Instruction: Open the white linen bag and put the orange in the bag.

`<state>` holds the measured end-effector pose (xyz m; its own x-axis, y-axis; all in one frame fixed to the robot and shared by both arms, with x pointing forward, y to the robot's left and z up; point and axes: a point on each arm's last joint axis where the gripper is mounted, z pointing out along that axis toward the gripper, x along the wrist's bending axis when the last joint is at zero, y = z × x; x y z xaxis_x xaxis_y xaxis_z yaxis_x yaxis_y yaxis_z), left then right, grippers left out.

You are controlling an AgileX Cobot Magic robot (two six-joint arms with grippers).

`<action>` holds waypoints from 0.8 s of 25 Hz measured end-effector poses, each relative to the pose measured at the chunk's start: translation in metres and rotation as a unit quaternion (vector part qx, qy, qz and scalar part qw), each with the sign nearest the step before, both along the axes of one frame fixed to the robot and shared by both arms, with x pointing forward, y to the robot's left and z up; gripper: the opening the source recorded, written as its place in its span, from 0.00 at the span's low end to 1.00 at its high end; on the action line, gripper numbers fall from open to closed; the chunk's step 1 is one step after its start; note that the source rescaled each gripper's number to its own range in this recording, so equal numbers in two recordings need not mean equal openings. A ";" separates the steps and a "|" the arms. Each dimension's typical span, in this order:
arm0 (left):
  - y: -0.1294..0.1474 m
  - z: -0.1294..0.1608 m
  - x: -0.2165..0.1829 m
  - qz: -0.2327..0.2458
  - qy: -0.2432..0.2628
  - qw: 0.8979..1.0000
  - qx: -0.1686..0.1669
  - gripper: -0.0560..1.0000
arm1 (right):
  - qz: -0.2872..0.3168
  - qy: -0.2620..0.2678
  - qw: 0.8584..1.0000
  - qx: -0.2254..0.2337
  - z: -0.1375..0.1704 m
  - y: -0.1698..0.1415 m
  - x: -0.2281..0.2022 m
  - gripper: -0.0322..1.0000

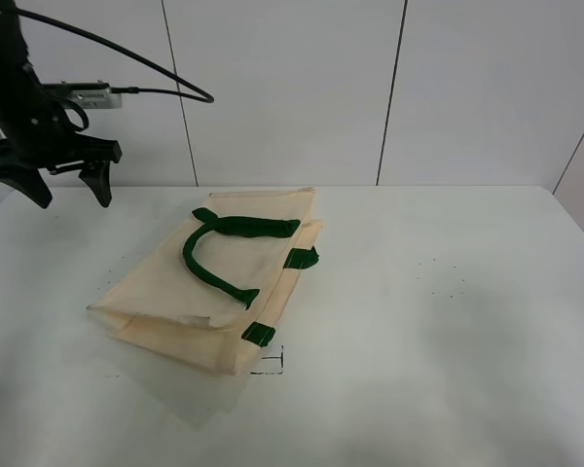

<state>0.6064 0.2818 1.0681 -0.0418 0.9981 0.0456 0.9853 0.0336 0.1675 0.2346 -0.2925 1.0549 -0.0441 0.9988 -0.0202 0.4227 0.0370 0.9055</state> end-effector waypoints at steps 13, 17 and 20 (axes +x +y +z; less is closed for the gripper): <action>0.017 0.060 -0.208 -0.021 -0.123 0.992 0.010 0.92 | 0.000 0.000 1.000 0.000 0.000 0.000 0.000 1.00; 0.020 0.037 -0.262 -0.027 -0.153 0.988 0.011 0.92 | 0.000 0.000 1.000 0.000 0.000 0.000 0.000 1.00; 0.022 0.016 -0.291 -0.032 -0.194 0.980 0.010 0.92 | 0.000 0.000 1.000 0.000 0.000 0.000 0.000 1.00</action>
